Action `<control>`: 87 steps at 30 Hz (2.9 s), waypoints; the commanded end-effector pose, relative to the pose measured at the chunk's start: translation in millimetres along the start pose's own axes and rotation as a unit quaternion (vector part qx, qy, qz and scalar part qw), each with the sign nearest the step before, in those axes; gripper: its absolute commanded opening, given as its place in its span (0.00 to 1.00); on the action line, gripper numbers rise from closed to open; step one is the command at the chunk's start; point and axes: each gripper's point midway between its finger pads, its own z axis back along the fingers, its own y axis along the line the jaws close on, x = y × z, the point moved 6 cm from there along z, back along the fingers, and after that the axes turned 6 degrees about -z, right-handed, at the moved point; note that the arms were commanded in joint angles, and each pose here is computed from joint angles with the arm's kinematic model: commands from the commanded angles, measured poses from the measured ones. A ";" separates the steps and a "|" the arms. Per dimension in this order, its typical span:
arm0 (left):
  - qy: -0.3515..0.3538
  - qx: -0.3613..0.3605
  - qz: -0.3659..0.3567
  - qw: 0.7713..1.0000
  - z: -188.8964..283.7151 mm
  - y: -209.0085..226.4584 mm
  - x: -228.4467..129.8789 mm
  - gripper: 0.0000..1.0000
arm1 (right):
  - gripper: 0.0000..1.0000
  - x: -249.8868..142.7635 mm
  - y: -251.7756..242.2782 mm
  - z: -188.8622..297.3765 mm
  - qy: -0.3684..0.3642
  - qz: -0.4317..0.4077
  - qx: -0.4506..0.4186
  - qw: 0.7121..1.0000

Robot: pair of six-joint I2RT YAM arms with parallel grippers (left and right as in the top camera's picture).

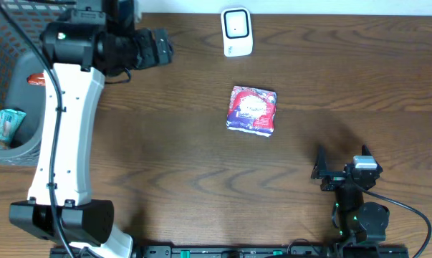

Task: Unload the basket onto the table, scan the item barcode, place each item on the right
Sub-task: 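Move the left gripper back over the basket, then grasp the small orange-white box in the basket with the left gripper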

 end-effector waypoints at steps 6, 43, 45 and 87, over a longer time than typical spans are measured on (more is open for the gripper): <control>-0.160 0.036 0.108 0.980 64.5 63.7 57.1 0.98 | 0.99 -1.0 2.3 0.2 0.001 0.002 0.007 1.000; -0.025 0.446 0.408 0.796 69.2 334.2 -63.6 0.98 | 0.99 -1.0 2.3 0.2 0.001 0.002 0.007 1.000; -0.011 0.446 0.398 0.802 63.9 337.8 -64.8 0.98 | 0.99 -1.0 2.3 0.2 0.001 0.002 0.007 1.000; 0.185 0.465 0.399 0.769 -30.6 403.5 -134.8 0.97 | 0.99 -1.0 2.3 0.2 0.001 0.002 0.007 1.000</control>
